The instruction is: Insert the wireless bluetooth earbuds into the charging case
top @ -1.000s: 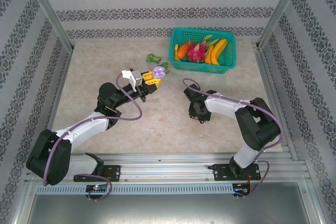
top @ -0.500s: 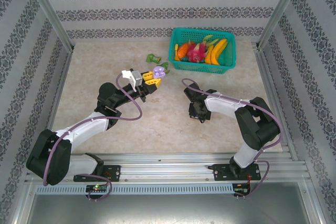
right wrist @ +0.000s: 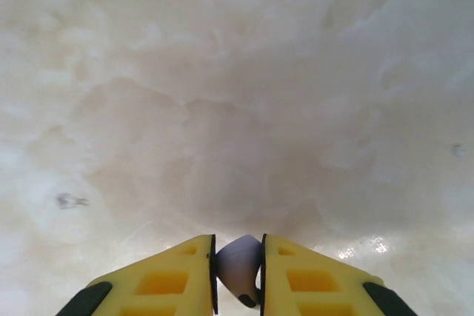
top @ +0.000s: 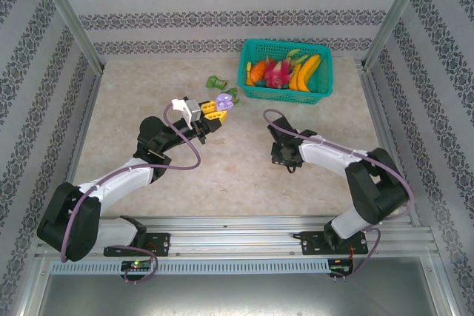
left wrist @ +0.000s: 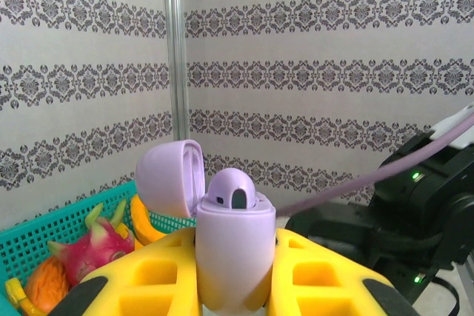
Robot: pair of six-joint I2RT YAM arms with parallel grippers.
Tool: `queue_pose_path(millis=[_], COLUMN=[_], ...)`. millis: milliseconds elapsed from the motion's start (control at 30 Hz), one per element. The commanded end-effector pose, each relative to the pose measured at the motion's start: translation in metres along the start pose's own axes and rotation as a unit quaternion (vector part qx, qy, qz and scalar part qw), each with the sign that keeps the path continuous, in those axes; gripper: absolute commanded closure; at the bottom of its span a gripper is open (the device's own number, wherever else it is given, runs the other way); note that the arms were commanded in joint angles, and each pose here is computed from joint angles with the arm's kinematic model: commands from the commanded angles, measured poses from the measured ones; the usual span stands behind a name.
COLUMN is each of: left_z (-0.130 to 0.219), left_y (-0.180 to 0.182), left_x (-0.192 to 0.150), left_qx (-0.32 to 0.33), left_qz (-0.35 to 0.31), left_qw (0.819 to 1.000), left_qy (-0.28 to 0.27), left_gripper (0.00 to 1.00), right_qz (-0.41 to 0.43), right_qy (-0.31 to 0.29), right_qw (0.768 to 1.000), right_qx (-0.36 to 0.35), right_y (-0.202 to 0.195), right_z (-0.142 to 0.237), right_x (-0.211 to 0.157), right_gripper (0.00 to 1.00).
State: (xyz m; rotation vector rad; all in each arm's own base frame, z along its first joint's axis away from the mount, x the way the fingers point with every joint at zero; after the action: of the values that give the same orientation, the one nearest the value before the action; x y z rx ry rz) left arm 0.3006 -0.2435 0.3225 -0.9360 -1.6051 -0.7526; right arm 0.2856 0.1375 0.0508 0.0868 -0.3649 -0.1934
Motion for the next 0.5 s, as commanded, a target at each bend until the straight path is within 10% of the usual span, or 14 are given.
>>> queue_pose_path(millis=[0,467], left_z=[-0.001,-0.007], left_y=[-0.001,-0.003], left_x=[0.017,0.018], left_qx=[-0.003,-0.019], left_qz=[-0.008,0.0], left_qw=[1.0,1.0], left_qy=[-0.017,-0.01], left_gripper=[1.0,1.0], right_qz=[-0.003,-0.033], right_qy=[-0.07,-0.217], right_qw=[0.997,0.955], right_qx=[0.035,0.199], right_y=[0.007,0.035], right_z=[0.027,0.164], right_x=[0.026,0.098], right_gripper=[0.81,0.81])
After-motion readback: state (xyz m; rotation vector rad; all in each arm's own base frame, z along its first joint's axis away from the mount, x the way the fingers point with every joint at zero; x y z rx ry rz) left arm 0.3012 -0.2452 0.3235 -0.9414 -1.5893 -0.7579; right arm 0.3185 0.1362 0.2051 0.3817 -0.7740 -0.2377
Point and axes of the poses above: each hand's point on the last joint's axis, 136 mm out from that joint toward the fingers, its own z axis back along the fingers, its own y axis along the line the jaws close on, x = y × z, the point moved 1 cm from there along z, back along the fingers, and after that the axes turned 2 degrees about z, right-handed, at the moved point
